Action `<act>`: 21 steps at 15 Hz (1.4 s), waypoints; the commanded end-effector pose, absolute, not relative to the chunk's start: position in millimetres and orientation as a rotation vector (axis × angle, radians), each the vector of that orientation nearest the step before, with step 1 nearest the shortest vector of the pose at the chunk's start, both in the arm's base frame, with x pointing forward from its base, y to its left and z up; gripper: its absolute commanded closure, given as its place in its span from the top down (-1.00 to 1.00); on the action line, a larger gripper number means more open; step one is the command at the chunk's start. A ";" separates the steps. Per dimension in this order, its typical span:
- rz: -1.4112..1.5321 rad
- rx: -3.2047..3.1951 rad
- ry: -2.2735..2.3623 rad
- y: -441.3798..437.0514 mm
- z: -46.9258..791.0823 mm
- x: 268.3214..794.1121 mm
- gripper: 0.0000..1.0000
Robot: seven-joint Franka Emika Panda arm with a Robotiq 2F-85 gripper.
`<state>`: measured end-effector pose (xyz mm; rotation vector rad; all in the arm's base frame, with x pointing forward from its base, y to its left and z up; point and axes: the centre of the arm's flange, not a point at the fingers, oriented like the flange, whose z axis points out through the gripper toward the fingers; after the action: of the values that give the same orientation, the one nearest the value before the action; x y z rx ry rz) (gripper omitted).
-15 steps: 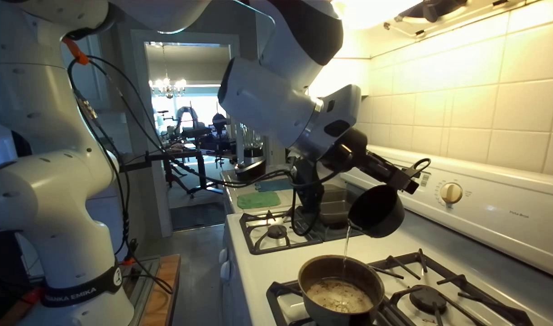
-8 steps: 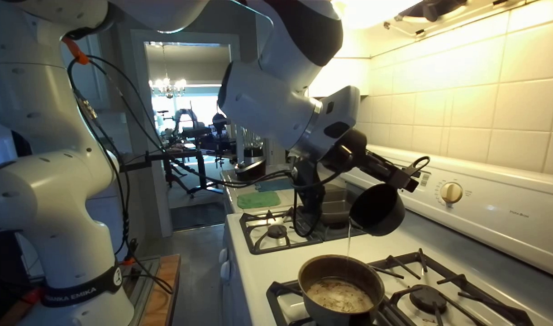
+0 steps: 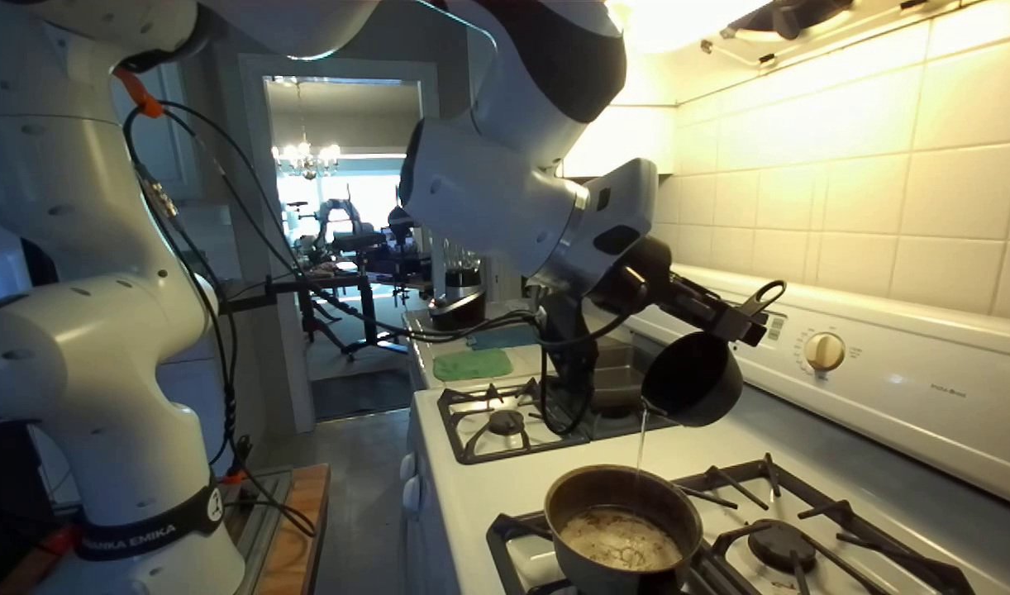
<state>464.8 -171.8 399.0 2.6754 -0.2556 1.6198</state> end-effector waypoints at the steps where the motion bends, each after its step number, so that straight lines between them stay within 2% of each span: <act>1: 1.677 2.647 -0.259 -169.1 397.6 462.0 -0.88; 21: 1.798 2.620 -0.225 -166.5 405.8 452.5 -0.88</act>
<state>466.1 -170.2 404.1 2.6560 -0.2354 1.7353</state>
